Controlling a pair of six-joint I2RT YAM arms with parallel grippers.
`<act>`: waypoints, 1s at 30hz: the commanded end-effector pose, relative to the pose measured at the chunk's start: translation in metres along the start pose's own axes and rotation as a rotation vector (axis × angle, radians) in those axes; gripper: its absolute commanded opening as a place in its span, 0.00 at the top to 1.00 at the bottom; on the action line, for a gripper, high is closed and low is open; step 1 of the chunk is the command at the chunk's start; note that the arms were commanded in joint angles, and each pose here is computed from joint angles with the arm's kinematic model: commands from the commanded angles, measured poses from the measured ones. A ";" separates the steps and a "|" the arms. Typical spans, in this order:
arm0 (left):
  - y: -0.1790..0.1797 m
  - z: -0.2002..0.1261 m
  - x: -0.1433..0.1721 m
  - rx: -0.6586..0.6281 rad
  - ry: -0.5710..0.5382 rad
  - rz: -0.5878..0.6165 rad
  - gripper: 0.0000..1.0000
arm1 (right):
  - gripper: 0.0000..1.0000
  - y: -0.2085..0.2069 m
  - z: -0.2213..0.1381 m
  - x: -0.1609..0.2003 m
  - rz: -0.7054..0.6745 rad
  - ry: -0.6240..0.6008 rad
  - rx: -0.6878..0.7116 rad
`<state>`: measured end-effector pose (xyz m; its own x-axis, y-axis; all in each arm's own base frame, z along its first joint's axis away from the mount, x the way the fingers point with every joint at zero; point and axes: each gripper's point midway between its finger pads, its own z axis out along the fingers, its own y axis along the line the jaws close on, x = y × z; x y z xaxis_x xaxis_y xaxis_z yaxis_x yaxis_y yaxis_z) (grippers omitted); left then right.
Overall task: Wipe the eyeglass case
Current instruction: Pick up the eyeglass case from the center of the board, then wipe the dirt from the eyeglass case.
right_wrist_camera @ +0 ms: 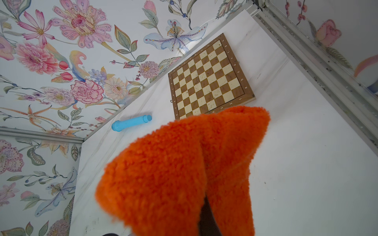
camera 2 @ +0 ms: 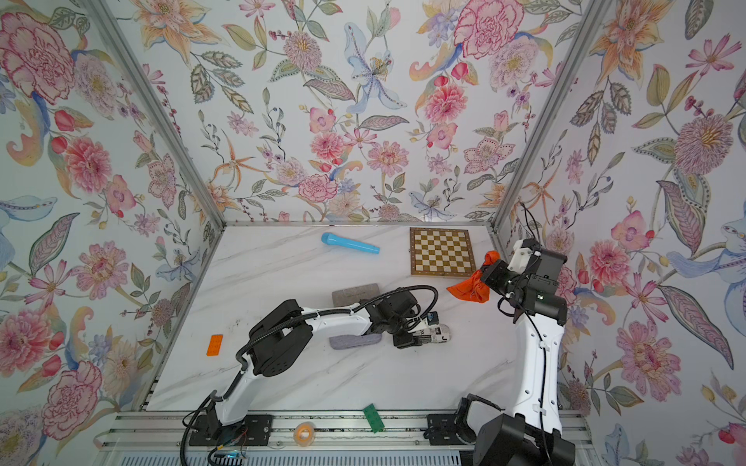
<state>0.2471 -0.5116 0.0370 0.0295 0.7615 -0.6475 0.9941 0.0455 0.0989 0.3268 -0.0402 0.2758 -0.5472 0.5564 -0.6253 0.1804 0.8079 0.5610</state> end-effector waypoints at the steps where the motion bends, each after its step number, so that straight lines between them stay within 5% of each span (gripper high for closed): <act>1: 0.021 -0.061 -0.061 -0.120 -0.176 0.018 0.60 | 1.00 0.012 -0.010 0.011 0.013 0.016 -0.062; 9: 0.021 -0.135 -0.095 -0.182 -0.362 -0.009 0.61 | 1.00 0.037 0.009 0.084 0.007 0.211 -0.134; 16: 0.030 -0.157 -0.104 -0.223 -0.424 -0.045 0.63 | 1.00 0.104 0.034 0.159 0.072 0.336 -0.368; 30: 0.035 -0.155 -0.063 -0.253 -0.355 -0.151 0.64 | 1.00 0.141 -0.044 0.099 -0.064 0.245 -0.358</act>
<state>0.2499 -0.4685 0.1881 -0.0070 0.5002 -0.8659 0.9574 0.2532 0.1386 0.2841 0.1170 0.3026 -0.7165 0.4345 -0.5458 -0.1120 0.7006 0.7047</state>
